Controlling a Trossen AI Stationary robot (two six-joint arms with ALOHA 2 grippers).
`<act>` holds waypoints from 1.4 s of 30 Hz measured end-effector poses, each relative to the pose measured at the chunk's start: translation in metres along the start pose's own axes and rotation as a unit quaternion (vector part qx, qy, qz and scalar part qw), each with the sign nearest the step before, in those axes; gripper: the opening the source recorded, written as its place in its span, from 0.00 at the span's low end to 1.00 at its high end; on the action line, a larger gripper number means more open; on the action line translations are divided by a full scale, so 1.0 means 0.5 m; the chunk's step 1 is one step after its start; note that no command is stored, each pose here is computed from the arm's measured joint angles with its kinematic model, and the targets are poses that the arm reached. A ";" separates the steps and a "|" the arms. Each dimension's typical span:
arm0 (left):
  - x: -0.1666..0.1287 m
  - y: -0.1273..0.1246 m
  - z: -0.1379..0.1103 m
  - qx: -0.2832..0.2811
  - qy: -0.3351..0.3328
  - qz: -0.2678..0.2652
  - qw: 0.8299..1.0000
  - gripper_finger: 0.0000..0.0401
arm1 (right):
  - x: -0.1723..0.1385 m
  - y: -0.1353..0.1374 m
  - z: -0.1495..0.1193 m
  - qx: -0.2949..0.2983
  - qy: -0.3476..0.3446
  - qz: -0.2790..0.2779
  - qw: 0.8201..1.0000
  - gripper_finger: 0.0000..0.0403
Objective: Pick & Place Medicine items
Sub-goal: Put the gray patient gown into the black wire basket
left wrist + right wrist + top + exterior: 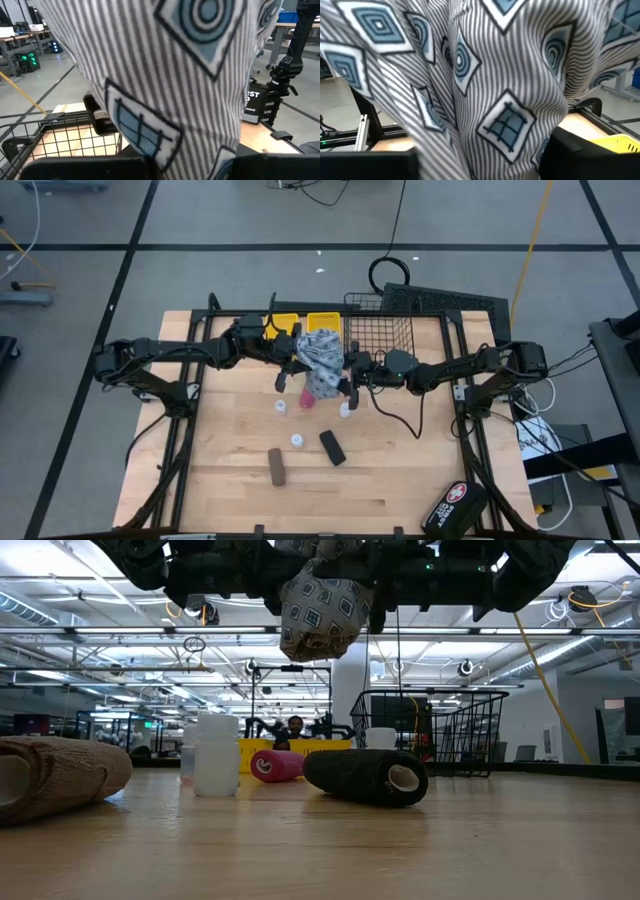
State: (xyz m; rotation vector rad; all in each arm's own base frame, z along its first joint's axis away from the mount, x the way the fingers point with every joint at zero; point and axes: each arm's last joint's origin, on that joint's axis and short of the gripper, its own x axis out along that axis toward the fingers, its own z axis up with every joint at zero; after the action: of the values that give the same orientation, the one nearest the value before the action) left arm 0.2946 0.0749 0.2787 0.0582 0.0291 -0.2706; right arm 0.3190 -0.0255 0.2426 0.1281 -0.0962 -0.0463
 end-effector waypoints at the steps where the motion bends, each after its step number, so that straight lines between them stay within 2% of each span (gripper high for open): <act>1: 0.000 0.000 -0.001 -0.001 0.001 -0.001 1.000 0.17 | 0.000 0.000 -0.001 -0.004 0.002 0.000 1.000 0.38; 5: 0.000 -0.001 -0.001 -0.003 0.003 -0.003 1.000 0.17 | 0.000 -0.001 -0.003 -0.017 0.009 -0.002 1.000 0.24; 7: 0.000 -0.001 -0.001 -0.004 0.003 -0.004 1.000 0.17 | 0.000 -0.001 -0.004 -0.024 0.011 -0.002 1.000 0.19; 18: 0.000 -0.001 -0.001 -0.013 0.002 -0.003 1.000 0.17 | 0.000 -0.001 -0.004 -0.033 0.011 -0.003 0.999 0.19; 22: 0.000 -0.001 0.000 -0.013 0.000 -0.003 1.000 0.21 | 0.000 -0.001 -0.004 -0.034 0.012 -0.003 0.999 0.19; 26: 0.001 0.001 0.002 -0.044 -0.004 0.018 0.999 0.29 | 0.000 -0.002 -0.004 -0.033 0.011 -0.005 0.999 0.19; 30: 0.001 0.004 0.002 -0.067 -0.006 0.054 0.996 0.41 | 0.000 -0.004 -0.004 -0.033 0.012 -0.012 0.999 0.19; 36: -0.013 -0.003 0.026 -0.058 -0.022 0.062 0.996 0.63 | 0.000 -0.002 -0.005 -0.033 0.015 -0.005 0.999 0.19; 42: -0.060 -0.017 0.079 -0.039 -0.052 0.087 0.994 0.76 | -0.001 -0.001 -0.003 -0.033 0.015 -0.003 0.999 0.19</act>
State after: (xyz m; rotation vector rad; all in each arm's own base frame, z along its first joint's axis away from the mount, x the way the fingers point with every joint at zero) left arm 0.2645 0.0721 0.3188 -0.0306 -0.0691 -0.0984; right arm 0.3189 -0.0261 0.2412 0.0626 -0.0644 -0.0543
